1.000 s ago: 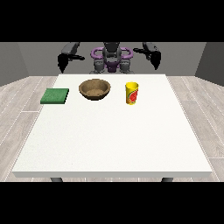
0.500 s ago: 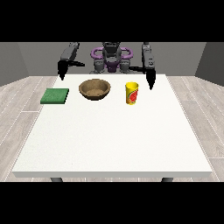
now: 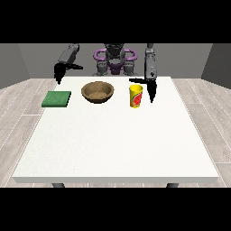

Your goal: Pick the cup and pour the ball into the bowl, then pick the bowl and place it on the pad

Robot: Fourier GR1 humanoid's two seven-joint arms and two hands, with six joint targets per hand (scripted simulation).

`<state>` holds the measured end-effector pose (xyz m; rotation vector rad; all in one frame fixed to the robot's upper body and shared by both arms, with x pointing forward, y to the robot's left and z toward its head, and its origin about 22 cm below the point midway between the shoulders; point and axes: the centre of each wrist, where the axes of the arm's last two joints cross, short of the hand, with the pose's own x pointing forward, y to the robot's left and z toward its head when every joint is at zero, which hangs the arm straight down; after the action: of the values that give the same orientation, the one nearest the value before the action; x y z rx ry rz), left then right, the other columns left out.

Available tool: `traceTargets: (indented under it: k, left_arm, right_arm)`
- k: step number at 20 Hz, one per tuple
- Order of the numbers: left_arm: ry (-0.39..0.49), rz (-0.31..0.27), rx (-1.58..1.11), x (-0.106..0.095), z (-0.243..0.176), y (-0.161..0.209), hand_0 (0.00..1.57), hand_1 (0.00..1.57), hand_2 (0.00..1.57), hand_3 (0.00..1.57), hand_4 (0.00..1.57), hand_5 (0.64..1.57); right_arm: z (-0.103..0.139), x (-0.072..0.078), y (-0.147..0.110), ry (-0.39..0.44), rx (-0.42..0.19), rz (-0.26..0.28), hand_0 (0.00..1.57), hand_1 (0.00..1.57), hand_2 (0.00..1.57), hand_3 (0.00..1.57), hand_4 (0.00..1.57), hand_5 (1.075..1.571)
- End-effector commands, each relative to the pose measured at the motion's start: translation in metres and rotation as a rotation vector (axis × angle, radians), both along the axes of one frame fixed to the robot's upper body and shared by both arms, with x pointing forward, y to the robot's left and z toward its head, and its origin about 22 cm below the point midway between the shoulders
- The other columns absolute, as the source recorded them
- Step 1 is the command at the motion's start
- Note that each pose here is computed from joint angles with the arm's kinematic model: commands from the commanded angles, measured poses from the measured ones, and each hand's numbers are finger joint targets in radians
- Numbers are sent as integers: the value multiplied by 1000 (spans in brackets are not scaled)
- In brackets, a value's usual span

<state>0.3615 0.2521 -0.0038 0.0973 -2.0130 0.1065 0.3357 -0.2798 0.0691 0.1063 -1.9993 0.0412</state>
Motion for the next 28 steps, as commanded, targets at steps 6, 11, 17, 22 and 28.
traceTargets:
  k: [6, 11, 17, 22, 28]
  left_arm:
    - [-47, 86, 46, 24, 5, 21, 0, 0, 0, 0, 0, 1317]
    - [-72, 120, 64, 30, 4, 10, 0, 0, 0, 0, 0, 1338]
    - [-93, 398, 307, 14, -2, 31, 1315, 1315, 1571, 1571, 1007, 1545]
    - [3, 438, 404, 7, -8, 36, 1311, 1311, 1571, 1571, 1073, 1540]
    - [-24, 501, 703, 21, 23, 16, 1364, 1364, 1571, 1571, 1022, 1534]
  right_arm:
    - [32, 7, -12, -85, -13, 14, 0, 0, 0, 0, 0, 1568]
    - [28, 3, -38, -105, -13, 26, 0, 0, 0, 0, 0, 1569]
    - [59, 10, -36, -167, -46, 63, 0, 0, 143, 410, 0, 1569]
    - [50, 8, -40, -83, -46, 71, 0, 0, 0, 423, 0, 1569]
    - [-1, 12, -63, 65, -23, 13, 0, 0, 214, 380, 0, 1570]
